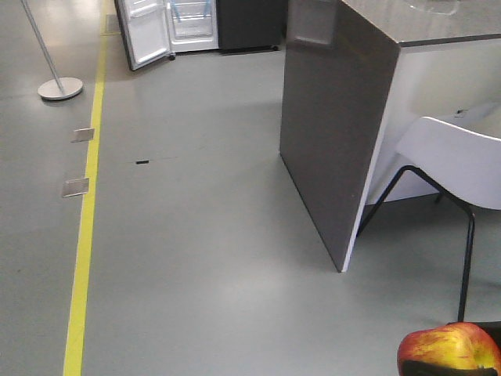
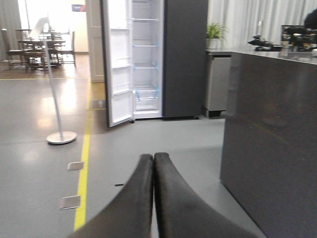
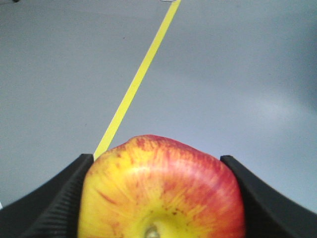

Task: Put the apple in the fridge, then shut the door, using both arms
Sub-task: 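Drive the base away from the counter toward the open refrigerator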

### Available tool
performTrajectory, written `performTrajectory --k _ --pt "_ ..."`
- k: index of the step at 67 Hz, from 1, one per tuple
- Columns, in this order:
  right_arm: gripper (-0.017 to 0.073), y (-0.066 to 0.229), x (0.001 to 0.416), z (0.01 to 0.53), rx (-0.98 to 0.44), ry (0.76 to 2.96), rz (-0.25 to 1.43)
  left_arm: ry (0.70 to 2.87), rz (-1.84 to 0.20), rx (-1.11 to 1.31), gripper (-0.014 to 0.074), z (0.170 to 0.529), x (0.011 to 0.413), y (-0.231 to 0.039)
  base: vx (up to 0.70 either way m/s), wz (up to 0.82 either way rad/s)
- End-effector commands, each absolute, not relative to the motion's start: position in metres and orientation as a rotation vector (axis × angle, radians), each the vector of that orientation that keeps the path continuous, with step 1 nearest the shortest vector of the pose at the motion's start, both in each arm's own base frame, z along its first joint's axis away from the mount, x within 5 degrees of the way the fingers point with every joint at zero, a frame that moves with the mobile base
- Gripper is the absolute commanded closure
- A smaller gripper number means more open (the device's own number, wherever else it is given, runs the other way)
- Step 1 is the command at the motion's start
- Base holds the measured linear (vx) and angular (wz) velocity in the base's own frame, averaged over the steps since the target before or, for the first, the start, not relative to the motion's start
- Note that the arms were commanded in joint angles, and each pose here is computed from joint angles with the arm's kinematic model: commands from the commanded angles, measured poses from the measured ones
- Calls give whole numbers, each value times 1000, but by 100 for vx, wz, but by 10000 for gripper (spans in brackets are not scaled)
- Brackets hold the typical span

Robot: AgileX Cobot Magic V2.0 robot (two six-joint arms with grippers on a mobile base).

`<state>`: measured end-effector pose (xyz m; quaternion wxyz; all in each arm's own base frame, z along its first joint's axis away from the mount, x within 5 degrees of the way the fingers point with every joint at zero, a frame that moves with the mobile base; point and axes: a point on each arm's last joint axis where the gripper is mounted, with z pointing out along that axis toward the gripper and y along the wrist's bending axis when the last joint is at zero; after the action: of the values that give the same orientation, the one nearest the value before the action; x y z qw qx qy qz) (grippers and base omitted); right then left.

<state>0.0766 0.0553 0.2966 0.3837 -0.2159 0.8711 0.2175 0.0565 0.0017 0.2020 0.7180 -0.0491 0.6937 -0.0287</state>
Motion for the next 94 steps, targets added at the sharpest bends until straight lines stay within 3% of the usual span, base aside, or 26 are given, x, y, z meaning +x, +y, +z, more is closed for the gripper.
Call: performTrajectory --k 1,94 --pt "475 57 80 309 -516 2146 570 1440 -73 -112 600 215 55 2 5 37" --pt "475 57 80 309 -516 2146 570 1440 -73 -112 600 215 55 2 10 22"
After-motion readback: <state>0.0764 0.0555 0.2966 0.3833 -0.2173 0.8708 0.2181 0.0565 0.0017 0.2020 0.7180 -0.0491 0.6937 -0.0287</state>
